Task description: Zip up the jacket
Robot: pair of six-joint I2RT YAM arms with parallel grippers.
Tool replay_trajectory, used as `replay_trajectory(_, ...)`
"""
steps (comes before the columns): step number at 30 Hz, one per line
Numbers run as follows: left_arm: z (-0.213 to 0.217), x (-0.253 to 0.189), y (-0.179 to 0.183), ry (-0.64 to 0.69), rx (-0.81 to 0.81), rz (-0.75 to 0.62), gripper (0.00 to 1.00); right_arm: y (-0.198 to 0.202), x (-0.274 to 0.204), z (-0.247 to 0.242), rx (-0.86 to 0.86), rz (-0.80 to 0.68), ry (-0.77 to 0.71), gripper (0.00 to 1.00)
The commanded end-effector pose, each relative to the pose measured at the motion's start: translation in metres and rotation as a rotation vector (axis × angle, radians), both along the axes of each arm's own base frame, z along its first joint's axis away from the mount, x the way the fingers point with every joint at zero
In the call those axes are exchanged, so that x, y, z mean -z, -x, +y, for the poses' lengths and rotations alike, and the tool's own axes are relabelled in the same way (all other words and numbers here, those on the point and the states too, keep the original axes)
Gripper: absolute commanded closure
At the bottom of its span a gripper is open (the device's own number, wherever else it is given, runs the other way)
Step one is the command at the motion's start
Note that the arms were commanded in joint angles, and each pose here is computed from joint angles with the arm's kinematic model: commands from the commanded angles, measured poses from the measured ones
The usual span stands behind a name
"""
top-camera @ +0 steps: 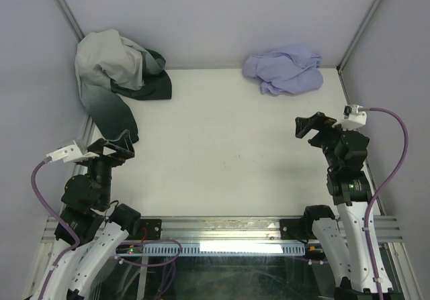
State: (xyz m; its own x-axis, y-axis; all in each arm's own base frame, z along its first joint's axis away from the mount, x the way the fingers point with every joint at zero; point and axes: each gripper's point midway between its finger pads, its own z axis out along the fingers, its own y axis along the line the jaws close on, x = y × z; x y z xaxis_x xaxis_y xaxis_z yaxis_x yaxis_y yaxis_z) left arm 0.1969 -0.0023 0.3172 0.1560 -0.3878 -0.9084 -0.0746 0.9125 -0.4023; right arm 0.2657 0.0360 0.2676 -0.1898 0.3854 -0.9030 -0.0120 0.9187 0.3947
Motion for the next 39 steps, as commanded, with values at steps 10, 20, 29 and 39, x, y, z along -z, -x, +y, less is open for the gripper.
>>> replay_trajectory(10,0.007,-0.013,0.003,0.022,-0.032,-0.033,0.01,-0.013,-0.005,0.007,-0.048,-0.048,0.022,0.00)
replay_trajectory(20,0.000,-0.006,-0.005,0.015,-0.014,-0.016,0.01,-0.067,0.005,0.003,0.006,-0.075,-0.012,0.00)
replay_trajectory(29,-0.007,0.001,-0.012,-0.025,0.015,-0.018,0.01,-0.171,0.048,-0.013,0.124,0.033,-0.077,0.00)
replay_trajectory(39,-0.022,0.001,-0.020,-0.053,0.101,-0.025,0.01,-0.302,0.132,-0.029,0.253,0.149,-0.207,0.01)
